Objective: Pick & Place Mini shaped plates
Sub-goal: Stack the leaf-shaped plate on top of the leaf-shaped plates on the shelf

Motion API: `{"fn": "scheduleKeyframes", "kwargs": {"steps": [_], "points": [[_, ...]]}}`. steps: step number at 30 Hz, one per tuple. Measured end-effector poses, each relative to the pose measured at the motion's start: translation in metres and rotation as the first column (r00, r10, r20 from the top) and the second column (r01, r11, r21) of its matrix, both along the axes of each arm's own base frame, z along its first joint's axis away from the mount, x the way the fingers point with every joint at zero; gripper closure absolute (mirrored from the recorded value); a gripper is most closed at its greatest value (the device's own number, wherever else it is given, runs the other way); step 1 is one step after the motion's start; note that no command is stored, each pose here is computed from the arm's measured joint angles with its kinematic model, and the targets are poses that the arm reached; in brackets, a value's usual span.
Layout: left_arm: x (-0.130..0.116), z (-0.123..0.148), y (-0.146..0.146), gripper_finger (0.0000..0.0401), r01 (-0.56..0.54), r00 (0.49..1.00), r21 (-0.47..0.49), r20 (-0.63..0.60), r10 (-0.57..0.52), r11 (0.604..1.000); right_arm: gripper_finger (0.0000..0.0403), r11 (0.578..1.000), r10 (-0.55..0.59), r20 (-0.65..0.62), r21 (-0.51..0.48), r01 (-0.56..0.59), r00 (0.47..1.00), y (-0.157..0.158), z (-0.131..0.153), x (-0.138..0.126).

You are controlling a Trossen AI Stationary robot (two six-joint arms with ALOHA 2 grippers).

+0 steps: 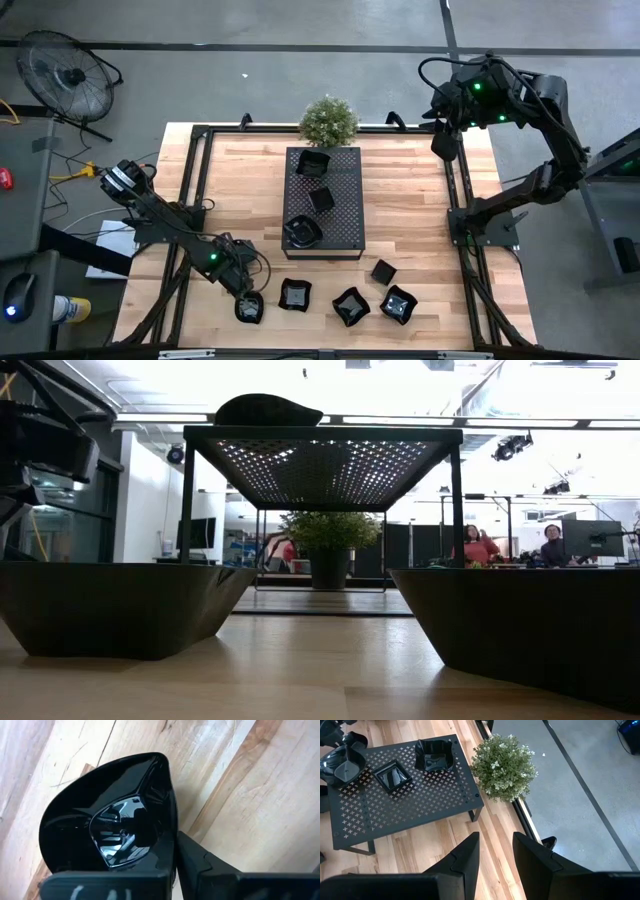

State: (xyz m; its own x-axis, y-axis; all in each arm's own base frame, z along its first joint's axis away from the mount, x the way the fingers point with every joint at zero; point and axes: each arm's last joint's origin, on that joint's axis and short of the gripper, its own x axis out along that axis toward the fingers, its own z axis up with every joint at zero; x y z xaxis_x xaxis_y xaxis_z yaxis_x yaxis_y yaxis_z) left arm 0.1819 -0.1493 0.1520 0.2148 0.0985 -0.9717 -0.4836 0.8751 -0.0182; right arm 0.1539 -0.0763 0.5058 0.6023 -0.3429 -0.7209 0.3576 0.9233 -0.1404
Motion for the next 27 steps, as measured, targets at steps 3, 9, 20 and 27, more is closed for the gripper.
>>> {"fn": "scheduleKeyframes", "kwargs": {"steps": [3,9,20,27], "points": [[0.0,0.001,0.0,0.0398,0.0,1.0,-0.008,0.0,0.0,1.0,0.029,1.0,0.0,0.0,0.0,0.0,1.0,0.0,0.0,0.0],[0.002,0.016,-0.003,0.04,0.018,0.999,0.011,-0.047,-0.018,1.0,0.029,1.0,0.0,0.0,0.0,0.0,1.0,0.0,0.0,0.0],[0.012,0.066,-0.009,0.0401,0.084,0.995,0.105,-0.063,-0.078,0.991,0.029,1.0,0.0,0.0,0.0,0.0,1.0,0.0,0.0,0.0],[0.015,0.096,-0.009,0.0401,0.075,0.997,0.174,-0.038,-0.07,0.982,0.029,1.0,0.0,0.0,0.0,0.0,1.0,0.0,0.0,0.0]]}}
